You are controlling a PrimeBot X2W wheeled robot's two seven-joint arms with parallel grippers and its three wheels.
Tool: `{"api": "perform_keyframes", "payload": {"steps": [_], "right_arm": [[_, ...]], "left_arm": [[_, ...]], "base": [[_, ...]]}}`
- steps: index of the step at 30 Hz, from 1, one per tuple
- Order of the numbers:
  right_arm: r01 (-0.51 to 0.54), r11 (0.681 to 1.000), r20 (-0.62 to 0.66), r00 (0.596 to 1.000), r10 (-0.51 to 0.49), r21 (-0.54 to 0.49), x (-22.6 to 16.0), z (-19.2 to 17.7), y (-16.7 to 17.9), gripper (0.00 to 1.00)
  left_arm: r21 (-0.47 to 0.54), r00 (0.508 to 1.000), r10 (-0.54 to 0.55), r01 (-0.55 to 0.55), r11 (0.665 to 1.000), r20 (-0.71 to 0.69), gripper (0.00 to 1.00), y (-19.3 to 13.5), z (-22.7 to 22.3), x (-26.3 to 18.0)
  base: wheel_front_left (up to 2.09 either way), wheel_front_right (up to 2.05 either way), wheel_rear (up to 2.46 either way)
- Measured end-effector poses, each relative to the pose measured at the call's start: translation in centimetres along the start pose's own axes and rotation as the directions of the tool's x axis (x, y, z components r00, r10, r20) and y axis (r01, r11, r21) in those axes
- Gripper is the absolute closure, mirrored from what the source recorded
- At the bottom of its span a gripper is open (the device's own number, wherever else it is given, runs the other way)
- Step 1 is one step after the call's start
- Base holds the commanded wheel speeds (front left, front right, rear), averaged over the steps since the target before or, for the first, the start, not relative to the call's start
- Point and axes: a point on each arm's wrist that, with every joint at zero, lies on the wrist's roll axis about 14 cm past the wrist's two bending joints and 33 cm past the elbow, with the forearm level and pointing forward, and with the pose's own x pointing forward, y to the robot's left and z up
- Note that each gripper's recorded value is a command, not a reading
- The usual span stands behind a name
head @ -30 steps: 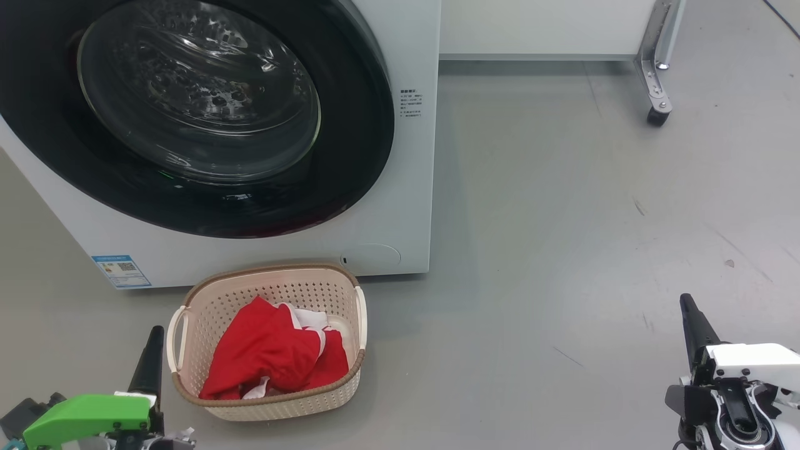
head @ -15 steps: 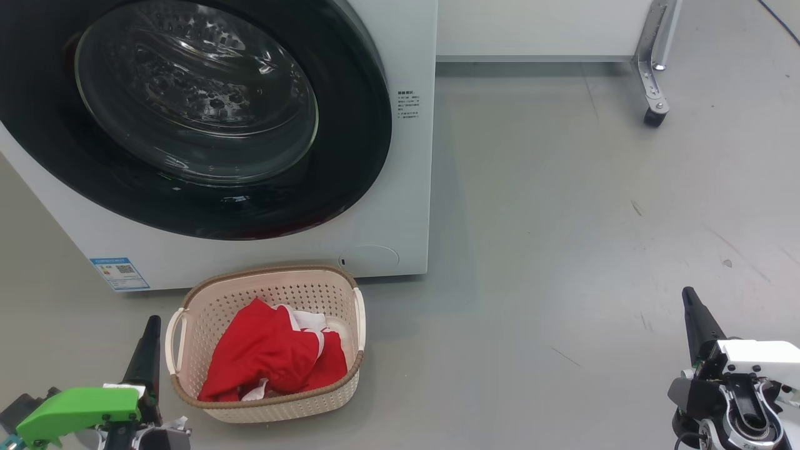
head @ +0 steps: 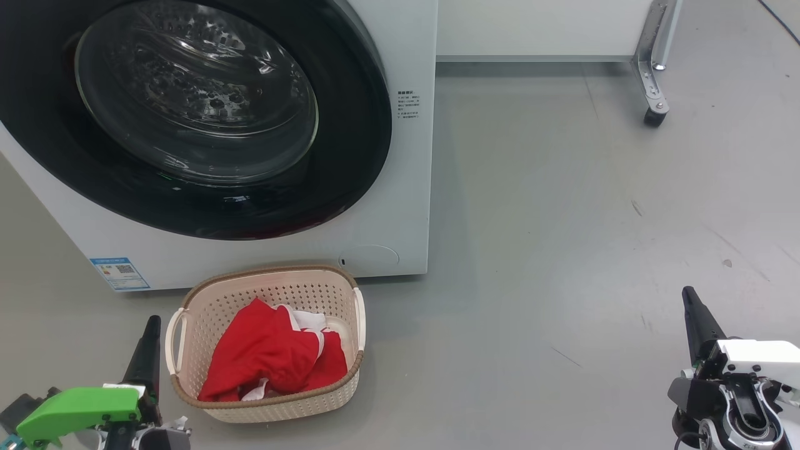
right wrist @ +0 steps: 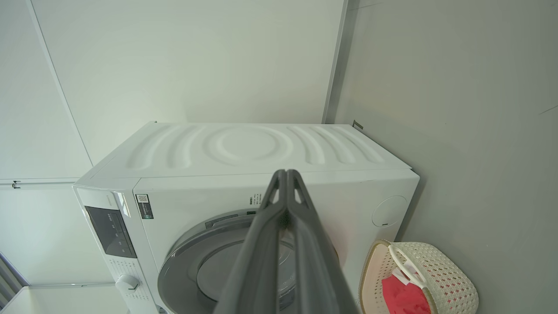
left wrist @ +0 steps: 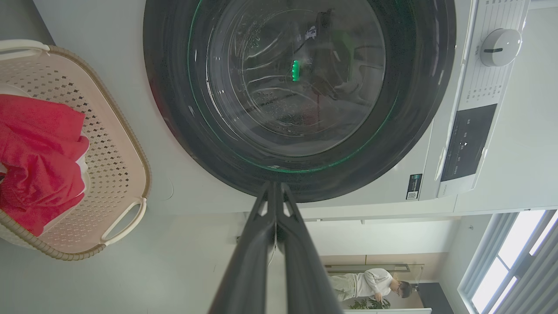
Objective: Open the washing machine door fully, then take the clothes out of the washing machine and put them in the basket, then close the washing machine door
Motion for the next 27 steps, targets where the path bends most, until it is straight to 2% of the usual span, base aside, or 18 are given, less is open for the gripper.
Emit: {"api": "perform_keyframes", "payload": {"steps": [27], "right_arm": [[-0.003,1.000,-0.001,1.000,0.003,0.004,0.02,-0.05,0.10,1.00]], "left_arm": [[0.000,1.000,0.000,0.000,1.000,0.000,1.00,-0.01,0.00,0.00]], "base": [[0.00,0.00,0.00]]}}
